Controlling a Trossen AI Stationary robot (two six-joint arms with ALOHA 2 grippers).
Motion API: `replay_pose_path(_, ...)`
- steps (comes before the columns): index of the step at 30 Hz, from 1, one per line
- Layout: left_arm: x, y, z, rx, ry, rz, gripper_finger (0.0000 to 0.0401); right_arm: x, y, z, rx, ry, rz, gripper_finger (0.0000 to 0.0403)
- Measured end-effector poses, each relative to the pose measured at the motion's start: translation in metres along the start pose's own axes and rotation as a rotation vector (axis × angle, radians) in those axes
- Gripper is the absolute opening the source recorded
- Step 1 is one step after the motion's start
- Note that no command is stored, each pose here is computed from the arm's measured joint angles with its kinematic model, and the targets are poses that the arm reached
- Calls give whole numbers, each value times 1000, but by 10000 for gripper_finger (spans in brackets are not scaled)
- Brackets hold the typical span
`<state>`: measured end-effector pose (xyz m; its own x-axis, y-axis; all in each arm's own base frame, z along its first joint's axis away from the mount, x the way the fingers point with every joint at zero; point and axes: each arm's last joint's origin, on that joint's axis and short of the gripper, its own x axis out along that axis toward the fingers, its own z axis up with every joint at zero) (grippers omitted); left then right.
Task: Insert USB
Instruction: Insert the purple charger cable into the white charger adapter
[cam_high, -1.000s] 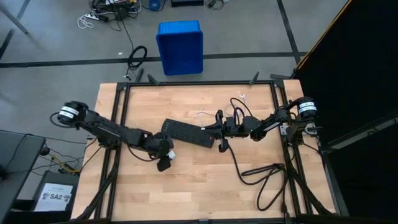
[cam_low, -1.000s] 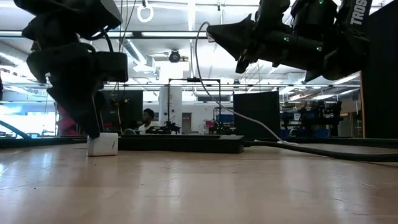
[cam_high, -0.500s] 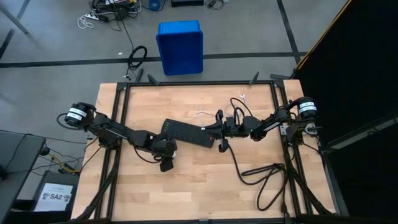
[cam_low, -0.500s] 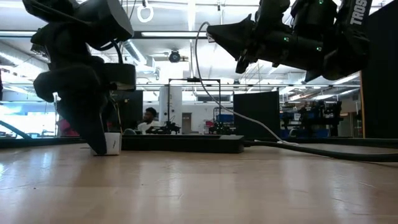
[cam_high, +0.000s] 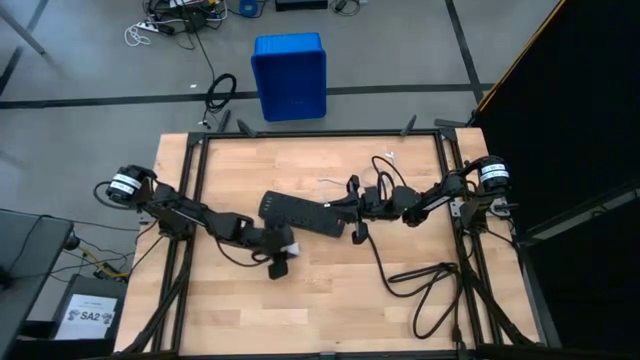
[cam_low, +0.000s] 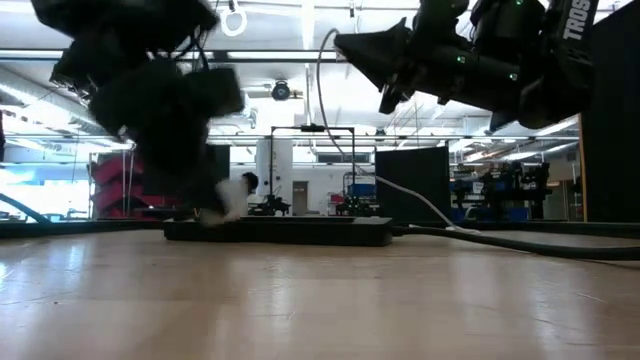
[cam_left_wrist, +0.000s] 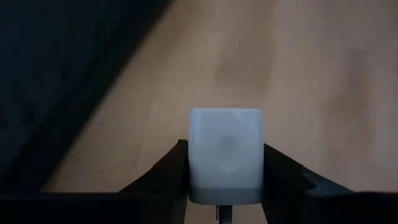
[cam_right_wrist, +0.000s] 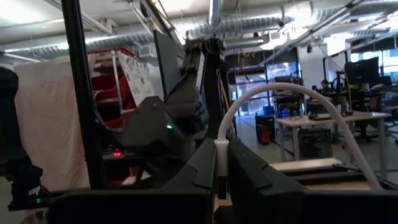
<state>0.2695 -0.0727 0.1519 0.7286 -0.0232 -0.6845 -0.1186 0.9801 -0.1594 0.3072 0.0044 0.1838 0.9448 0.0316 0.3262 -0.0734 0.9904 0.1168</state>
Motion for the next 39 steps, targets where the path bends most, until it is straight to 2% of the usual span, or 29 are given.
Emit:
replay_pose_path(5,-6,-15,1,99,-310,-20,126,18,14,10,5,-56,41,0)
replay_pose_path(9,-14,-11,-6,99,-513,-50,126,36,32,16,-45,-67,95,0)
replay_pose_path(16,-29,2,-18,76,-727,4,126,61,52,17,-139,46,25,0)
replay_pose_path(24,-37,3,-16,94,-822,-6,126,64,47,17,-105,21,8,0)
replay_pose_path(29,-41,2,-13,108,-870,-25,126,69,38,-9,-6,-71,62,0)
replay_pose_path(33,-43,1,-10,116,-899,-23,126,78,29,-33,38,-84,49,0)
replay_pose_path(39,-43,1,-11,118,-898,-22,126,97,28,-35,61,-126,85,0)
